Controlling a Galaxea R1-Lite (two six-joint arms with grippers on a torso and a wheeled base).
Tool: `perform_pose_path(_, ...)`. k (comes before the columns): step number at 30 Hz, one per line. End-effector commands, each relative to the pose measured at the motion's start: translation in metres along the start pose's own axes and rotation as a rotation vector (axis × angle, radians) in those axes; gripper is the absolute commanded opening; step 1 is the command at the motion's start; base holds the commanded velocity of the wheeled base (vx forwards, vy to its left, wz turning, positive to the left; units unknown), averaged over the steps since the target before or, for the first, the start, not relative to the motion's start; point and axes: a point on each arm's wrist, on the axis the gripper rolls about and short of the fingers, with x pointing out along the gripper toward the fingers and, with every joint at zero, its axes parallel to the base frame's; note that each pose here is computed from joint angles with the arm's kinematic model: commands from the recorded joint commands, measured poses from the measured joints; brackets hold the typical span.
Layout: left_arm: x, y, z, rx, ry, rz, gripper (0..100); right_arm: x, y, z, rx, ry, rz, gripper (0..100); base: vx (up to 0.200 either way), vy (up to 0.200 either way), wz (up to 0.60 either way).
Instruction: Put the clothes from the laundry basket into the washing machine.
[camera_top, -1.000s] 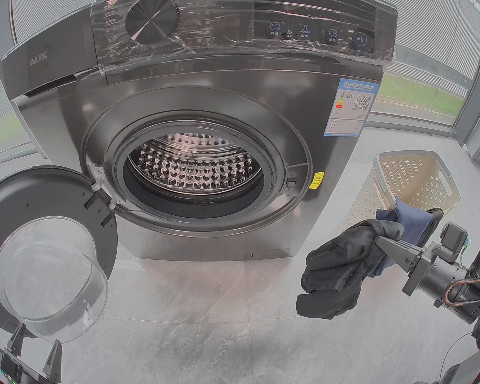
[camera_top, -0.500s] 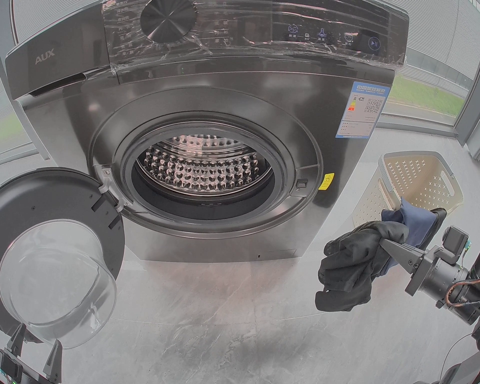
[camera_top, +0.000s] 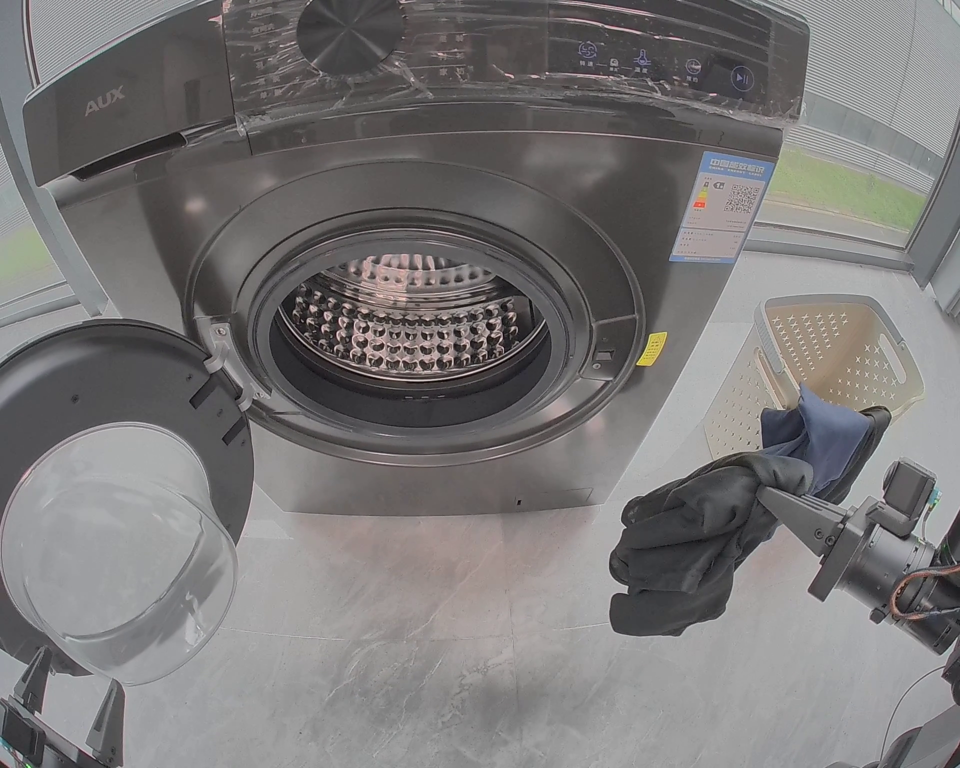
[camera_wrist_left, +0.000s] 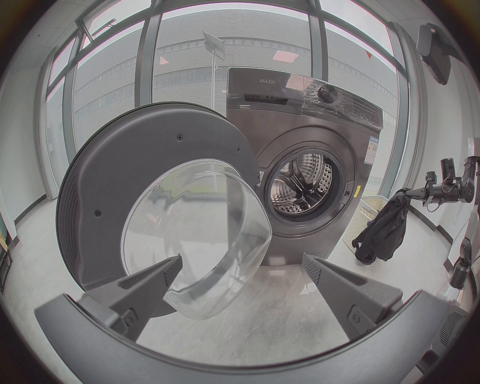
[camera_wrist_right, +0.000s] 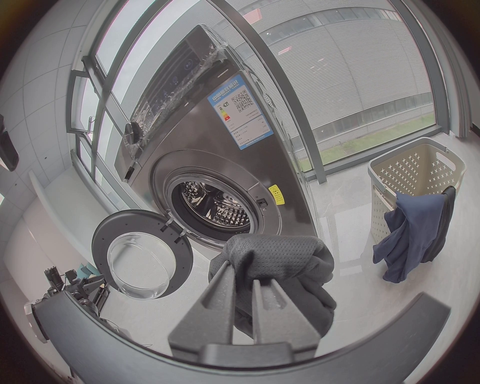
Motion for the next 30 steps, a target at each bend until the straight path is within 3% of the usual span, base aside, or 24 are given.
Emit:
perform_pose_path(1, 0.0005, 0.0002, -0.0046, -0.001, 0.007, 0.001, 100, 0.0010, 0.0002, 0.0019, 0.000, -0.010, -0.001, 0, -0.200, 0.000, 0.00)
perform_pose_path(11, 0.0005, 0.0002, -0.0046, -0.001, 0.007, 0.001, 100, 0.0019, -0.0025, 0.0043, -0.001, -0.021, -0.018, 0, 0.000, 0.000, 0.00)
perform_pose_path(14, 0.0005, 0.0002, -0.0046, -0.001, 0.007, 0.001, 100, 0.0029, -0.0029, 0.0068, 0.000, -0.032, -0.021, 0, 0.000, 0.000, 0.60)
perform_pose_path(25, 0.0005, 0.0002, -0.0046, -0.001, 0.007, 0.001, 100, 0.0018, -0.0047, 0.0010, 0.003, 0.002, -0.032, 0, 0.000, 0.000, 0.00)
perform_pose_path(30, 0.0005, 0.0003, -0.0046, -0.001, 0.007, 0.002, 100, 0.0019, -0.0039, 0.0000, 0.000, 0.007, -0.026, 0, 0.000, 0.200, 0.00)
